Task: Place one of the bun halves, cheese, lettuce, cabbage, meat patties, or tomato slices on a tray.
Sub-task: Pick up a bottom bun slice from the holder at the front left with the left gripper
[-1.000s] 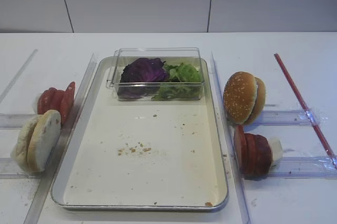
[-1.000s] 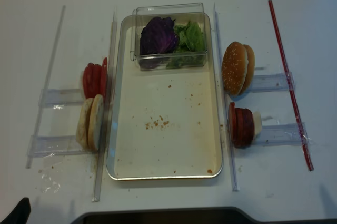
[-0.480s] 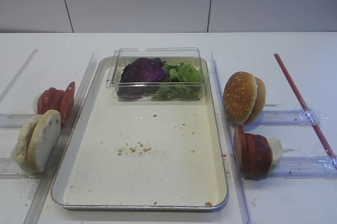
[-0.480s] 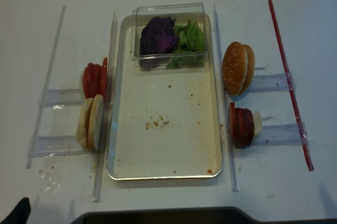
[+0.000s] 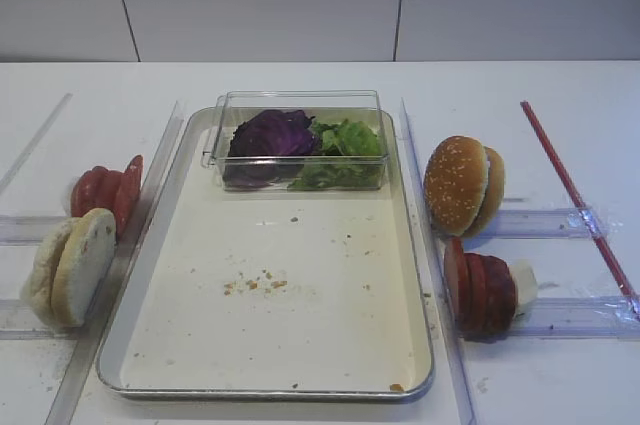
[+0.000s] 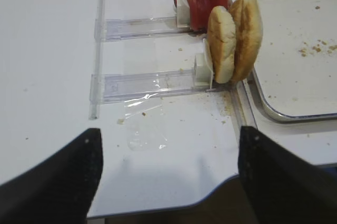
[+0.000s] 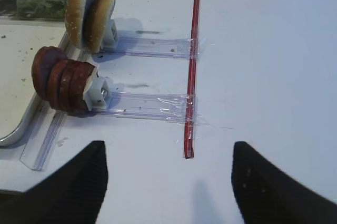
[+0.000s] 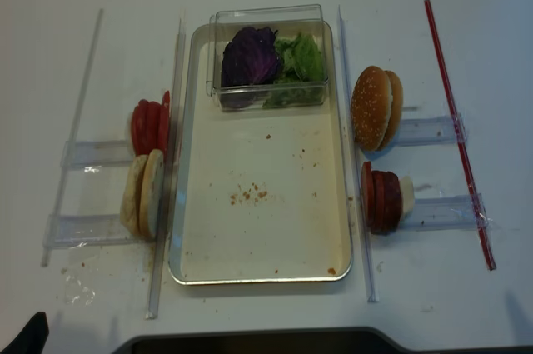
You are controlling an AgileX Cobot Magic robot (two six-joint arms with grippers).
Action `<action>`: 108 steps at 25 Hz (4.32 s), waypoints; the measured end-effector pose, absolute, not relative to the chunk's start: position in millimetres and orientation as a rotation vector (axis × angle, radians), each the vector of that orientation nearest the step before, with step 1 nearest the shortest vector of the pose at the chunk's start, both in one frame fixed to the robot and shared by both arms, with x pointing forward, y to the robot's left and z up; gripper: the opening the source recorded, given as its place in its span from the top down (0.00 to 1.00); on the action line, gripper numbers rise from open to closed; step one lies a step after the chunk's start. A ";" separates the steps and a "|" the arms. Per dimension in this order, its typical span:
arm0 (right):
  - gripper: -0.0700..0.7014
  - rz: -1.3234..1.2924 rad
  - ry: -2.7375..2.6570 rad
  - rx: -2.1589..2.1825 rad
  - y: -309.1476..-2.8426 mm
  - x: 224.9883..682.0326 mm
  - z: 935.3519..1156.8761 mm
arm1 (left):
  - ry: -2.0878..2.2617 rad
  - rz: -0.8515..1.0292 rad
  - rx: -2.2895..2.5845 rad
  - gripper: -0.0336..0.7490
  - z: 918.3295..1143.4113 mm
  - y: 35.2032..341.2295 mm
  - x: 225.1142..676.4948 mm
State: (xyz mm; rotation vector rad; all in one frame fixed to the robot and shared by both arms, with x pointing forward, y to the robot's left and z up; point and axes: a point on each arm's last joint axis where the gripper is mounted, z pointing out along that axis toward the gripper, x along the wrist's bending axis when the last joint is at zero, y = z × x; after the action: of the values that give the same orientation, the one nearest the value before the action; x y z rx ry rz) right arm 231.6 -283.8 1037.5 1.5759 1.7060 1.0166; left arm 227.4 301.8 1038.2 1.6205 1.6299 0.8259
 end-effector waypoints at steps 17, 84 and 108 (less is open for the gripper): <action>0.24 1.017 1.706 1.576 -283.8 231.6 1037.5 | 1.621 0.851 1.626 0.33 1061.6 302.7 233.9; 0.24 1.019 1.703 1.580 -283.8 231.6 1037.5 | 1.842 0.000 2.233 0.33 1083.7 214.7 462.5; 0.24 1.019 1.703 1.580 -283.8 231.6 1037.5 | 1.903 -0.127 2.226 0.33 1046.9 200.0 492.0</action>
State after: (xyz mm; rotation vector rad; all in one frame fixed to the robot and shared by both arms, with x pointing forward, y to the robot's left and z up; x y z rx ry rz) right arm 231.6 -283.8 1037.5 1.5801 1.7034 1.0187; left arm 492.0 200.0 1046.9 2.2262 1.9028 -0.1267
